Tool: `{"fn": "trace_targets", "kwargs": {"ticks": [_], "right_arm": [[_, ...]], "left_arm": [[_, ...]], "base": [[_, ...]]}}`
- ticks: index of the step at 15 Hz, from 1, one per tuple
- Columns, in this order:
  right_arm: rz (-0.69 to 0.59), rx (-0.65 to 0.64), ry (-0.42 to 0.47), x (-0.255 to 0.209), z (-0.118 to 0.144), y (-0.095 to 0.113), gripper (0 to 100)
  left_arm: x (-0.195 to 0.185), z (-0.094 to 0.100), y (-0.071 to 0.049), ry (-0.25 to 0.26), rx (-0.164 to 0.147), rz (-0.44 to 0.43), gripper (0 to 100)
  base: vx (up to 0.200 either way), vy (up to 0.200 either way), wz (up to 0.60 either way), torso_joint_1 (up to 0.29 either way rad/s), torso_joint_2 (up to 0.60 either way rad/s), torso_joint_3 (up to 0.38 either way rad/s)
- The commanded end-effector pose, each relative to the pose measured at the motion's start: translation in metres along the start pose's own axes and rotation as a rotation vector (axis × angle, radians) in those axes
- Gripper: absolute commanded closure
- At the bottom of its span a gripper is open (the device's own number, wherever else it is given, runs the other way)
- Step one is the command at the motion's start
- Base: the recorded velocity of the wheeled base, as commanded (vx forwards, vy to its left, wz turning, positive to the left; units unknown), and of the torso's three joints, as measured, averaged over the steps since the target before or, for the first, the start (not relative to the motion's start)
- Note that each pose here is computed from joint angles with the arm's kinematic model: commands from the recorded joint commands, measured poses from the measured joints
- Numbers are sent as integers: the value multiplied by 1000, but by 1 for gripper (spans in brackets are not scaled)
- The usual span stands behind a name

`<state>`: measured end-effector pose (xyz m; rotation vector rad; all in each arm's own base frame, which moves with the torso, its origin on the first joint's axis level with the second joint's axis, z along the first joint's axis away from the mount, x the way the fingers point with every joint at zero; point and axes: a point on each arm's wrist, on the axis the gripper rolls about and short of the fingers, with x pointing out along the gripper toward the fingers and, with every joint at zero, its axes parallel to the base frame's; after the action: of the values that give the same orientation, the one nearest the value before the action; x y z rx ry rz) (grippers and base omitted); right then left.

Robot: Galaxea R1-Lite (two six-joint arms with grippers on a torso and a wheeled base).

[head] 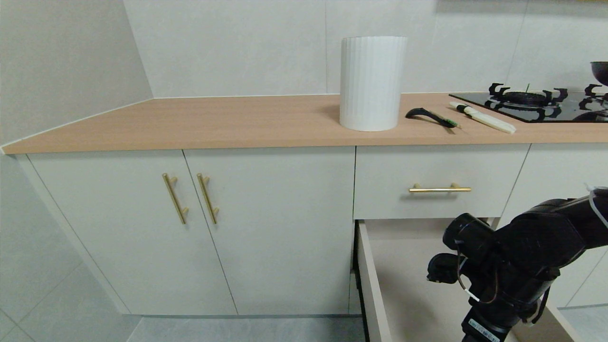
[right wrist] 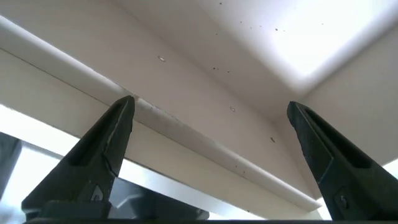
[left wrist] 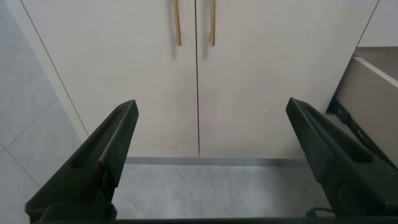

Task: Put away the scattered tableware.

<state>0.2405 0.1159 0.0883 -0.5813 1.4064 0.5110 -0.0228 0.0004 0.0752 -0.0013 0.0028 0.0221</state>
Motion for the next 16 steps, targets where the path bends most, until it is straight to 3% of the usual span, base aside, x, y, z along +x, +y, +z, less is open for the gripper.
{"fn": "trace_targets", "kwargs": {"ticks": [1,3,6,9,13,16], "right_arm": [[3,-16,6,1,1,4,0],[-5,-4,-18,-1,5,3,0],[-23,122,-123,-20,17,-13,0],[-40,380,-304,-60,27,-35,0],[-48,482,-464,-98,12,-55,0],[-69,503,-550,-119,0,-58,0]], "left_arm": [[0,0,0,0,0,1,0],[0,0,0,0,0,-1,0],[0,0,0,0,0,1,0],[0,0,0,0,0,1,0],[0,0,0,0,0,1,0],[0,0,0,0,0,1,0]], "base": [[0,0,0,0,0,0],[0,0,0,0,0,0],[0,0,0,0,0,0],[0,0,0,0,0,0],[0,0,0,0,0,0],[0,0,0,0,0,0]]}}
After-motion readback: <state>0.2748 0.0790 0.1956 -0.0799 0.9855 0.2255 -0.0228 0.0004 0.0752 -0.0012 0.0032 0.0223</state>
